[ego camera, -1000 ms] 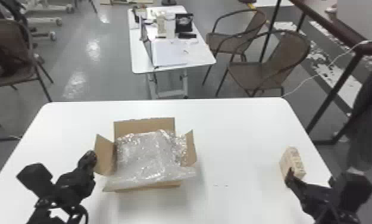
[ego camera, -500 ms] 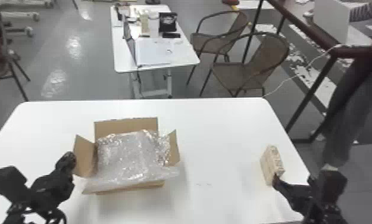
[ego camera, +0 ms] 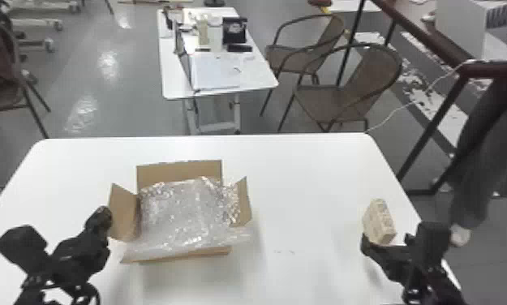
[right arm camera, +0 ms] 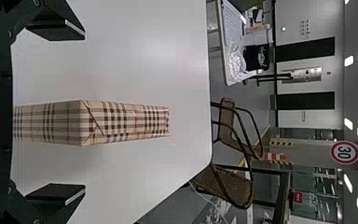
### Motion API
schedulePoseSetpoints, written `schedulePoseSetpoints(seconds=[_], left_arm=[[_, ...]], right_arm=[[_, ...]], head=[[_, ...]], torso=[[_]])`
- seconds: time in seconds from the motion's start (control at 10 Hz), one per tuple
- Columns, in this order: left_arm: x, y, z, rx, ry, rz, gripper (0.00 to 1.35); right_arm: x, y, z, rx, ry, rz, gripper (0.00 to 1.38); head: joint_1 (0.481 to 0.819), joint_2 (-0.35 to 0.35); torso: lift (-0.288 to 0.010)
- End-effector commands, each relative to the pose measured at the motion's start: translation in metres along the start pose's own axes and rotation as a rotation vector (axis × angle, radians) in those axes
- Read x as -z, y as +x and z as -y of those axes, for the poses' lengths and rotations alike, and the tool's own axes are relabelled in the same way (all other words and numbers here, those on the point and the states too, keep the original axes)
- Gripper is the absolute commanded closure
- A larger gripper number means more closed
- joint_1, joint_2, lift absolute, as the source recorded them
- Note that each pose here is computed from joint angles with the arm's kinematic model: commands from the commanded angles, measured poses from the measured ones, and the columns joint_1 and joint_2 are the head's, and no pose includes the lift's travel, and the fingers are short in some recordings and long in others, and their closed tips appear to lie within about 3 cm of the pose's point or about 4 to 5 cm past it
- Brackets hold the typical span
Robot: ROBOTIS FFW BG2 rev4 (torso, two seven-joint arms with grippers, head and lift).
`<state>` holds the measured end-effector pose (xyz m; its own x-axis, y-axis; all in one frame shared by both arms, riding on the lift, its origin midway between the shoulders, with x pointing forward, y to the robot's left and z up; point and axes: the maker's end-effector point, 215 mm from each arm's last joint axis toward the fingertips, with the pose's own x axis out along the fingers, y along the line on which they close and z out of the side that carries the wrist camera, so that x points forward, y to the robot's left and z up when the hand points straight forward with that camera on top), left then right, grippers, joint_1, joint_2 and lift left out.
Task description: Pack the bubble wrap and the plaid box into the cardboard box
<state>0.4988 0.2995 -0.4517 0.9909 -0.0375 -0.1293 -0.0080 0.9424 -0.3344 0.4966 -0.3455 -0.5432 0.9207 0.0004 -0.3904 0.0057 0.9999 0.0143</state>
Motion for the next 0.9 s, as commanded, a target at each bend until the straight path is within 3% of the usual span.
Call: schedulePoseSetpoints(seconds=[0.0, 0.2, 0.3, 0.5, 0.8], left_arm=[[0.002, 0.000, 0.001, 0.000, -0.004, -0.003, 1.20], [0.002, 0.000, 0.003, 0.008, -0.004, -0.004, 1.20], [0.003, -0.001, 0.001, 0.004, -0.005, -0.005, 1.20], [0.001, -0.002, -0.001, 0.001, -0.005, -0.002, 1.20], [0.001, -0.002, -0.002, 0.001, -0.004, -0.002, 1.20]], right_arm=[[0.001, 0.010, -0.001, 0.000, -0.023, -0.012, 0.14], [0.001, 0.021, -0.002, -0.013, -0.033, -0.015, 0.14], [-0.001, 0.023, 0.000, -0.011, -0.040, -0.013, 0.22], [0.001, 0.024, 0.007, -0.007, -0.039, -0.020, 0.96], [-0.003, 0.023, 0.005, -0.005, -0.028, -0.011, 1.24]], head=[[0.695, -0.051], [0.695, -0.049], [0.695, -0.050], [0.695, -0.052], [0.695, -0.055]], torso=[[0.000], [0.000], [0.000], [0.000], [0.000]])
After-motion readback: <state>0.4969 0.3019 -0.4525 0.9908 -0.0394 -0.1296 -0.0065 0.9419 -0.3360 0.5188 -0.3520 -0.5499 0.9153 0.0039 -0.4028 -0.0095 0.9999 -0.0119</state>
